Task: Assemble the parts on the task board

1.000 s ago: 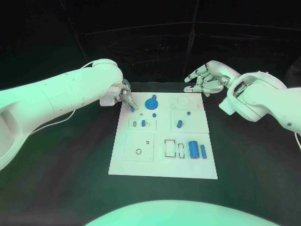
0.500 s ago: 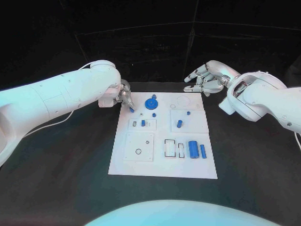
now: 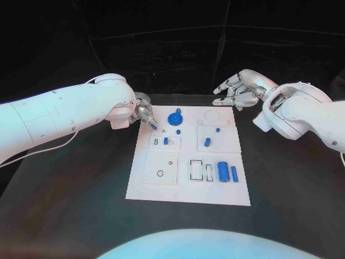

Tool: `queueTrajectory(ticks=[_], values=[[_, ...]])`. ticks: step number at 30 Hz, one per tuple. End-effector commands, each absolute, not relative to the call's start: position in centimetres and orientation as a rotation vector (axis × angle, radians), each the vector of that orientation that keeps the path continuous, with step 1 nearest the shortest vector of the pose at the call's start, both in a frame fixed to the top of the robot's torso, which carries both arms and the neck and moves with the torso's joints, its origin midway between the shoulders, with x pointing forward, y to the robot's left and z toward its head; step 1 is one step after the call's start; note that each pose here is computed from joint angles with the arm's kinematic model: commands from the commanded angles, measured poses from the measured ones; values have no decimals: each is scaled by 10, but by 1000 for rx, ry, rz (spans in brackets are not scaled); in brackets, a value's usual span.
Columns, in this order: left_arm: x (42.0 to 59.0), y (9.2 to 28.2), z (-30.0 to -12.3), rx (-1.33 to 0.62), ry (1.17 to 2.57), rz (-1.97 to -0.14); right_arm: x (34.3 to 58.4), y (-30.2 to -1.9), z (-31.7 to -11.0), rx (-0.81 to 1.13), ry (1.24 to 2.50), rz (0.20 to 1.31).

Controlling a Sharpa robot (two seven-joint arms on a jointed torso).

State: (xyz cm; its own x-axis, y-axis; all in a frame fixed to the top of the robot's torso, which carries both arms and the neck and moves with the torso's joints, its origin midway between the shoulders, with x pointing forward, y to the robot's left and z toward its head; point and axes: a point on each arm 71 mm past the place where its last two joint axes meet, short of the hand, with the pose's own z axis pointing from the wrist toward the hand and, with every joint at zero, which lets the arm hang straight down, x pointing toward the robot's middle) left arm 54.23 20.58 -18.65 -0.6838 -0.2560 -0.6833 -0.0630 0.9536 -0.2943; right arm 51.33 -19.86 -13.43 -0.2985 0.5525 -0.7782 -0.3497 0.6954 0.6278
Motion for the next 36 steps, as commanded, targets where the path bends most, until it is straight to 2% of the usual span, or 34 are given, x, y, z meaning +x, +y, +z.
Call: queueTrajectory(ticks=[1,7,15,36], values=[[537,207,-184,-288,2248,-371,514,-199,-133,160,1645,896],[522,212,-191,-304,2236,-386,515,-199,-133,161,1645,894],[510,212,-201,-292,2221,-379,516,-200,-133,161,1641,894],[497,207,-215,-258,2282,-360,516,-200,-133,161,1641,894]])
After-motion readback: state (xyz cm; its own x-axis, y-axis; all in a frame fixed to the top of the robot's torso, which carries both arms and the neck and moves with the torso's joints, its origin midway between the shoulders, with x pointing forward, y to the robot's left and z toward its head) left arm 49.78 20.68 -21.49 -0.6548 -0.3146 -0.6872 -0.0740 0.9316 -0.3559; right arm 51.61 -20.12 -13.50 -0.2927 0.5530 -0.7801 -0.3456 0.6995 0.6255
